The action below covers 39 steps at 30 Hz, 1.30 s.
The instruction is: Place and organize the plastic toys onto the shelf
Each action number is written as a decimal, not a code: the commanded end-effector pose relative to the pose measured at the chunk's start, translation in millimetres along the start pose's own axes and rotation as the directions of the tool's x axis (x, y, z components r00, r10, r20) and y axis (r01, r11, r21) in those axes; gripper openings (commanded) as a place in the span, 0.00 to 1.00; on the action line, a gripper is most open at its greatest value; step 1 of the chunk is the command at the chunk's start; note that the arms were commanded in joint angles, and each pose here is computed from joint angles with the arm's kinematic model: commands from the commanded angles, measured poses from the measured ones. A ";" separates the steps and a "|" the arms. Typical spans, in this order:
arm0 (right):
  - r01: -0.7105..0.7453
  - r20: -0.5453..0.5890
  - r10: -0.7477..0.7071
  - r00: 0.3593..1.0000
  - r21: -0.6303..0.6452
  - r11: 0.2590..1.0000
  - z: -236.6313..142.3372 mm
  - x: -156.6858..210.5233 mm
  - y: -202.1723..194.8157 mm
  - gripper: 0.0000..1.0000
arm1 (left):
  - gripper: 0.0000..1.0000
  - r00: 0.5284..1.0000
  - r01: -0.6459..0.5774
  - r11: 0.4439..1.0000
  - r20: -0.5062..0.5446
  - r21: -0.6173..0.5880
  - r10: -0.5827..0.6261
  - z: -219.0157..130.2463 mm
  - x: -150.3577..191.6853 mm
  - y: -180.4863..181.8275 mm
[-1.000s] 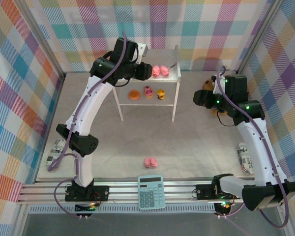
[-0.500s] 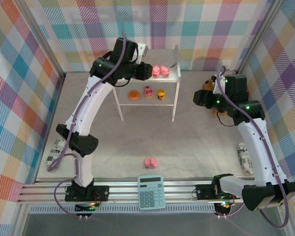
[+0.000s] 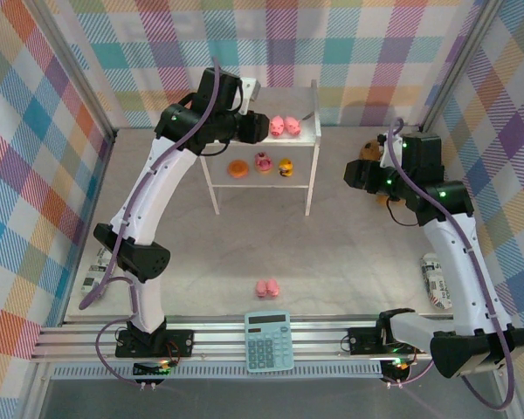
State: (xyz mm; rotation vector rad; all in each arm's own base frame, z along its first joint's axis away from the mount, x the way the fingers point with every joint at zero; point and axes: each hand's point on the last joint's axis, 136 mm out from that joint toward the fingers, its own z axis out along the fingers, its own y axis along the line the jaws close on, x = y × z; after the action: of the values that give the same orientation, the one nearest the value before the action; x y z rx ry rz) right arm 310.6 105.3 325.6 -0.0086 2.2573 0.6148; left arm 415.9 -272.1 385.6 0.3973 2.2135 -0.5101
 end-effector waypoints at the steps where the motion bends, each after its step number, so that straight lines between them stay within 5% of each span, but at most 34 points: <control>1: 0.026 0.056 -0.024 0.998 -0.033 0.999 -14.6 -11.6 10.8 0.58 | 0.43 1.000 0.004 1.000 0.029 0.028 -0.005 -13.1 -5.0 -8.4; 39: 0.037 0.079 -0.035 0.996 -0.028 0.999 -25.9 -10.4 12.5 0.59 | 0.42 1.000 -0.006 0.999 0.017 0.039 0.006 -9.9 1.4 -20.0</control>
State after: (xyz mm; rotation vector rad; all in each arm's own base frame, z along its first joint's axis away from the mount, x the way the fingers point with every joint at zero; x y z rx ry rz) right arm 300.4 103.5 339.5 -0.0222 2.2102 0.6142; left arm 408.8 -284.7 373.5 0.4285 2.2411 -0.5143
